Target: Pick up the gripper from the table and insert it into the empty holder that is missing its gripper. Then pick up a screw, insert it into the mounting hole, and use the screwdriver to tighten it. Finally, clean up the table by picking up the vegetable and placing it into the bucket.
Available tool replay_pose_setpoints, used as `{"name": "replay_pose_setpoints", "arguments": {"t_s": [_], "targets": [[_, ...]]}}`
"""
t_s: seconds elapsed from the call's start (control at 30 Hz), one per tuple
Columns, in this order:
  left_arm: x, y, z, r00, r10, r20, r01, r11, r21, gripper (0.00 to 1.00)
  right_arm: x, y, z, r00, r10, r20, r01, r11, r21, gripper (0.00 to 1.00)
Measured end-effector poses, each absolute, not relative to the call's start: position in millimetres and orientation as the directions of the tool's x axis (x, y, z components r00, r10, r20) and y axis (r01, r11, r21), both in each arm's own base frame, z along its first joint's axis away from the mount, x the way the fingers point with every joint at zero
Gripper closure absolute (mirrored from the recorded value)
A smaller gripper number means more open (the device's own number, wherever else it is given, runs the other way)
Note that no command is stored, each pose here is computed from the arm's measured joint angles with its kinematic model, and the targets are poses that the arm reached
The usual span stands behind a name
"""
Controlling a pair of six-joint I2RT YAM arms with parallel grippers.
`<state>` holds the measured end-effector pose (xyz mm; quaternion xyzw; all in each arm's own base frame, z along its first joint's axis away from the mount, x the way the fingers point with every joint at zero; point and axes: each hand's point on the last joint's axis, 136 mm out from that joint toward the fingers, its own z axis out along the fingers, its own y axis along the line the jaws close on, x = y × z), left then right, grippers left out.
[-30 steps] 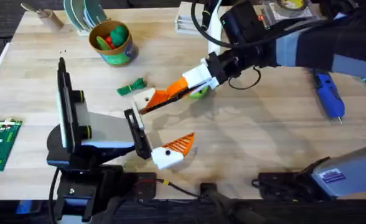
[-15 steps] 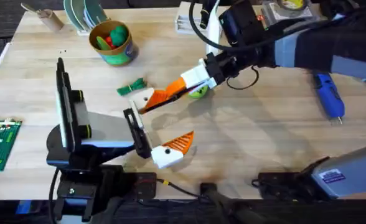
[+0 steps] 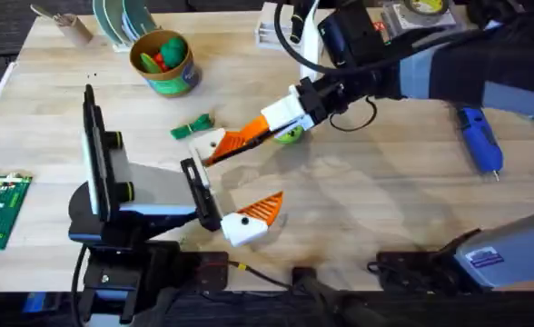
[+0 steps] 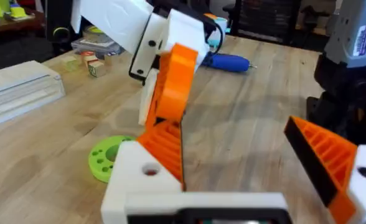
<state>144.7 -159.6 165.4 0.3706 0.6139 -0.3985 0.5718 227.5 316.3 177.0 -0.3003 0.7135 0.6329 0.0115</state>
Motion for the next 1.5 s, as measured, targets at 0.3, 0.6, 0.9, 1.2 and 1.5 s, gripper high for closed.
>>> {"name": "replay_pose_setpoints", "arguments": {"t_s": [0.3,0.6,0.9,1.2,1.5], "targets": [[142,-161,165,-0.073,-0.001,-0.997,0.917,0.394,-0.067,0.009,227,312,184,-0.826,-0.41,-0.386,-0.416,-0.019,0.909,0.358],[142,-161,165,-0.073,-0.001,-0.997,0.918,0.392,-0.068,0.007,234,313,175,-0.83,-0.399,-0.389,-0.44,0.042,0.897,0.013],[142,-161,165,-0.073,-0.001,-0.997,0.918,0.392,-0.068,0.008,275,301,149,-0.844,-0.33,-0.422,-0.513,0.27,0.815,0.01],[142,-161,165,-0.073,-0.001,-0.997,0.918,0.392,-0.068,0.009,305,256,172,-0.799,-0.269,-0.537,-0.592,0.505,0.628,0.008],[142,-161,165,-0.073,-0.001,-0.997,0.918,0.392,-0.068,0.008,281,225,160,-0.725,-0.45,-0.522,-0.652,0.692,0.309,0.008]]}}
